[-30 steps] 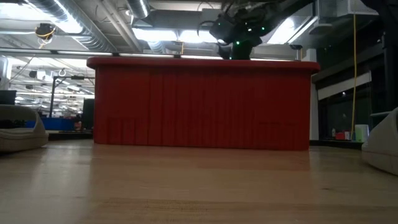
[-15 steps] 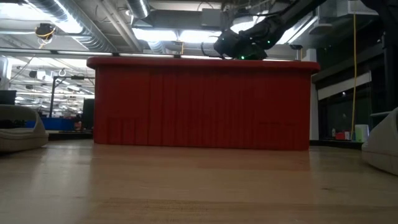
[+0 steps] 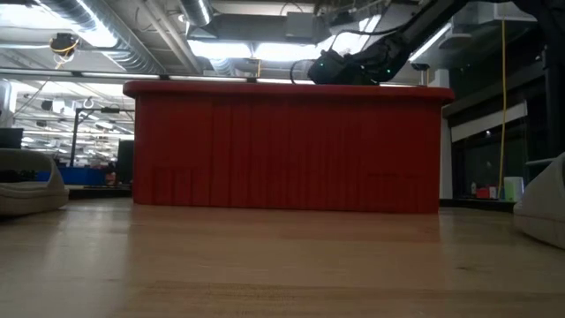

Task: Pick and place slides into bin
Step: Put the black slide into the red bin

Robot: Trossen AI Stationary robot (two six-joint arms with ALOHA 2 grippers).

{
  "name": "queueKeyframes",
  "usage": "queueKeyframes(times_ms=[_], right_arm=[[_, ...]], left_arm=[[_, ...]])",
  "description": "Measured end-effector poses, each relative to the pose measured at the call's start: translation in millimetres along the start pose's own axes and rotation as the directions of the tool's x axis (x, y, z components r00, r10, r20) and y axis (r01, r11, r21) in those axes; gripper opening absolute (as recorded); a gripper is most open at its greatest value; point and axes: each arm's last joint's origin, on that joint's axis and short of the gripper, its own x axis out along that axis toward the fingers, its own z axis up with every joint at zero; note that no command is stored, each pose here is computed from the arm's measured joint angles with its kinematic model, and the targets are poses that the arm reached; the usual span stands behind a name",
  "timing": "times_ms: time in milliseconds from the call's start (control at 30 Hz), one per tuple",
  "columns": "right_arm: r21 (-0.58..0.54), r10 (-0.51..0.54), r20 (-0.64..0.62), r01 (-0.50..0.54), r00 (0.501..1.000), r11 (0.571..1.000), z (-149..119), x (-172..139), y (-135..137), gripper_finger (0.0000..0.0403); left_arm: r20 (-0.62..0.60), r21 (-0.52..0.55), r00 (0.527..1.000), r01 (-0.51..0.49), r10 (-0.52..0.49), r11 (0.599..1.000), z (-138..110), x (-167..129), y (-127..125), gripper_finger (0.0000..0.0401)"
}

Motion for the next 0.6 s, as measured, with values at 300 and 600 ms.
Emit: queueKeyframes(times_ms=[300, 600], right_arm=[[0.003, -0.002, -0.008, 0.002, 1.0, 1.0, -0.6, 1.2, -1.3, 0.0016], [0.023, 0.004, -0.063, -0.003, 0.998, 1.0, -3.2, 5.9, -7.0, 0.0016]], left_arm=[[0.005, -0.016, 1.0, 0.0, 0.0, 1.0, 1.3, 0.0, -0.1, 0.0088], [0.005, -0.015, 1.0, 0.0, 0.0, 1.0, 1.4, 0.1, -0.5, 0.0088]])
